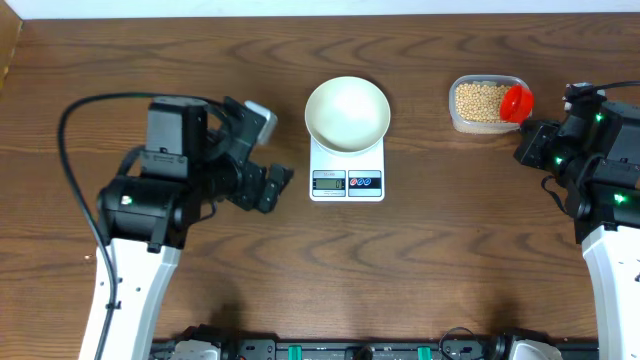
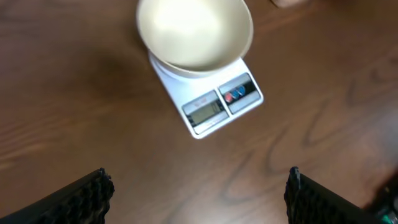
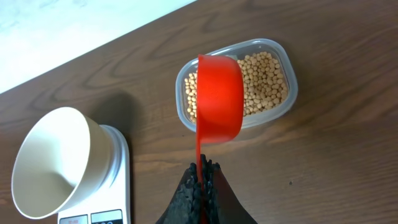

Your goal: Scoop item into bowl and weigh 50g on scale

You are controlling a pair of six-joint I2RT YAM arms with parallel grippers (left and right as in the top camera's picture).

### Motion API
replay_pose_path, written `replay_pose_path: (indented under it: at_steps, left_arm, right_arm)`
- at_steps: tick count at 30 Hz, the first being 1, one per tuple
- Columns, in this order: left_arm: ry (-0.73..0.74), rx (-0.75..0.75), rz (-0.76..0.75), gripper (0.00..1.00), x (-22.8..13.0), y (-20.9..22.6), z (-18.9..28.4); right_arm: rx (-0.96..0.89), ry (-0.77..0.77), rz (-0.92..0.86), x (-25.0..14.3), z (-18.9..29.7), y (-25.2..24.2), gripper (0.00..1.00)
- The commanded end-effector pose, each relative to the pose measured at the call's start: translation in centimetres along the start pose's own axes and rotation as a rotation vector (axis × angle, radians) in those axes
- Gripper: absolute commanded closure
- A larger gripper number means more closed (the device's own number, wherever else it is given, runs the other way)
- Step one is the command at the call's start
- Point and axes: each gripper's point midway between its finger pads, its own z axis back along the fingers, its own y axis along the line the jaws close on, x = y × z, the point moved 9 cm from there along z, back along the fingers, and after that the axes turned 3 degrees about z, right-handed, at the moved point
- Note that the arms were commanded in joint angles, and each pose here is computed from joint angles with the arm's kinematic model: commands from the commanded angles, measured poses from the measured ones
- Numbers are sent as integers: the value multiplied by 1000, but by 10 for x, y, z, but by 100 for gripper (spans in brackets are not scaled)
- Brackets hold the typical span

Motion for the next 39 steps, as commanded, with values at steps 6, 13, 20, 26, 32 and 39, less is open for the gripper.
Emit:
replay_pose_path:
  at_steps: [6, 13, 20, 26, 32, 39]
  left_arm:
    - [-2, 3, -2, 10, -23, -19, -8]
    - [62, 116, -26, 9, -41, -22, -40]
    - [77, 137, -46, 10, -56, -19, -62]
    - [74, 115, -48, 9, -59, -20, -67]
    - [36, 81, -61, 9, -53, -23, -67]
    - [24, 71, -63, 9, -51, -24, -68]
  right_arm:
    - [-8, -26, 22, 7, 5, 1, 99]
    - [-8, -25, 23, 7, 5, 1, 99]
    - [-8, -25, 23, 7, 5, 1, 99]
    - [-8, -25, 23, 7, 5, 1, 99]
    - [-8, -25, 22, 7, 5, 1, 99]
    - [-8, -24, 22, 7, 5, 1, 99]
